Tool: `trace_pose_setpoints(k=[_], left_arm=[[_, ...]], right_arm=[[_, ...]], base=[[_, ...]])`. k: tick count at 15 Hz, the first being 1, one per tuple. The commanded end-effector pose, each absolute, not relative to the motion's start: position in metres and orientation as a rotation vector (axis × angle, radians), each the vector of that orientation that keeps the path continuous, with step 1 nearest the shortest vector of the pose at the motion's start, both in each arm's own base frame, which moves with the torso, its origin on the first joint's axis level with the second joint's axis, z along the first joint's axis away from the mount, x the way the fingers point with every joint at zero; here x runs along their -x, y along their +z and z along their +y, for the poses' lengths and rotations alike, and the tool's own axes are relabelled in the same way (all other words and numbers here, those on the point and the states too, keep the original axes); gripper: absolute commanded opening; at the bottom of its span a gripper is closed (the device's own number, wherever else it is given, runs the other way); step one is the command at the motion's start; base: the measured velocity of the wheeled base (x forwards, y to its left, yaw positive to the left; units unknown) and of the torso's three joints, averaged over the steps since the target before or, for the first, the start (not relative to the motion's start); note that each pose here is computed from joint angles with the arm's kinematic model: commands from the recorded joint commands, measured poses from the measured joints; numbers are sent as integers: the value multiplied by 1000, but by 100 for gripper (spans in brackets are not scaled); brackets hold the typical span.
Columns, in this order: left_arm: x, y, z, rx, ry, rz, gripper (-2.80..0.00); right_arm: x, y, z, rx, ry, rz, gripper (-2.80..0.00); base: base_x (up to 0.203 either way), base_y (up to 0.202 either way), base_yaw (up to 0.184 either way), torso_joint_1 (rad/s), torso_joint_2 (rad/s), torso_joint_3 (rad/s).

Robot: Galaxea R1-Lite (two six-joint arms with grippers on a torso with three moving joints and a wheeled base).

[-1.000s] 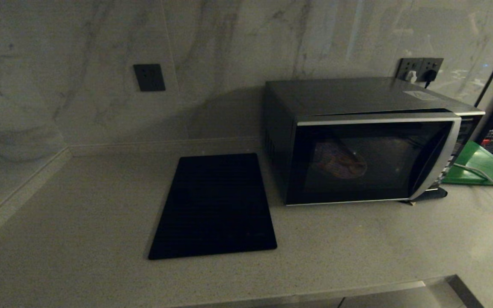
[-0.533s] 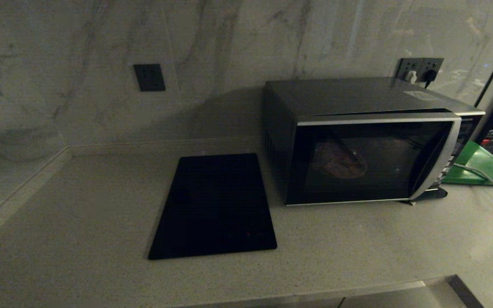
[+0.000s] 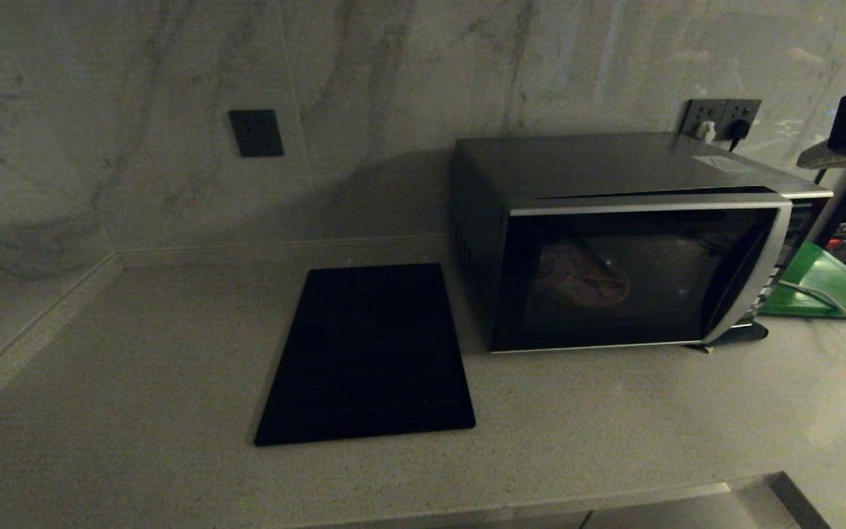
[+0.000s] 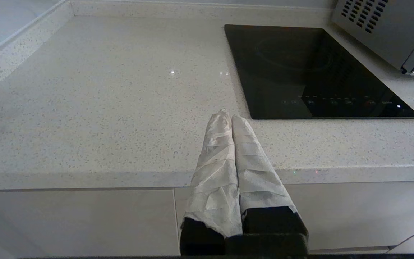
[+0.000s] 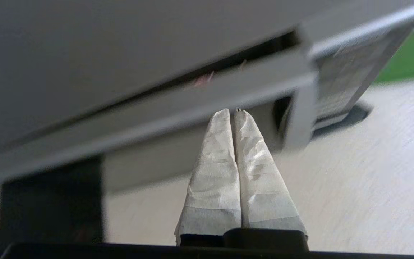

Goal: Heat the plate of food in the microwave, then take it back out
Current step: Open the microwave oven

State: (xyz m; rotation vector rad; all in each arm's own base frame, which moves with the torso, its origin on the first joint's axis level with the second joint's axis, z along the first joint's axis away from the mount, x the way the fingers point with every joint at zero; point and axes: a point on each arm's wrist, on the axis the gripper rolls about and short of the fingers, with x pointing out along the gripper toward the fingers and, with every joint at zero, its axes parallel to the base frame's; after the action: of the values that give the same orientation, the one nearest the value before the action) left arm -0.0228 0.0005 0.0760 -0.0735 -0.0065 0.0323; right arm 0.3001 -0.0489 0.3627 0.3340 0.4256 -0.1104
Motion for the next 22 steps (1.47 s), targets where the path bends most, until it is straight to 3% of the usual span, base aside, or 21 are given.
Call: trace_pose_setpoints(k=[1, 11, 22], left_arm=[[23, 76, 1, 74, 34, -6, -280], [23, 76, 1, 74, 34, -6, -280], [23, 76, 1, 74, 34, -6, -280]], right_arm=[[-323, 349, -54, -307, -160, 427, -280], [-370, 319, -62, -268, -181, 408, -280], [-361, 316, -62, -269, -230, 485, -280]], base=[[0, 0, 0, 0, 0, 0], [0, 0, 0, 0, 0, 0], [0, 0, 0, 0, 0, 0]])
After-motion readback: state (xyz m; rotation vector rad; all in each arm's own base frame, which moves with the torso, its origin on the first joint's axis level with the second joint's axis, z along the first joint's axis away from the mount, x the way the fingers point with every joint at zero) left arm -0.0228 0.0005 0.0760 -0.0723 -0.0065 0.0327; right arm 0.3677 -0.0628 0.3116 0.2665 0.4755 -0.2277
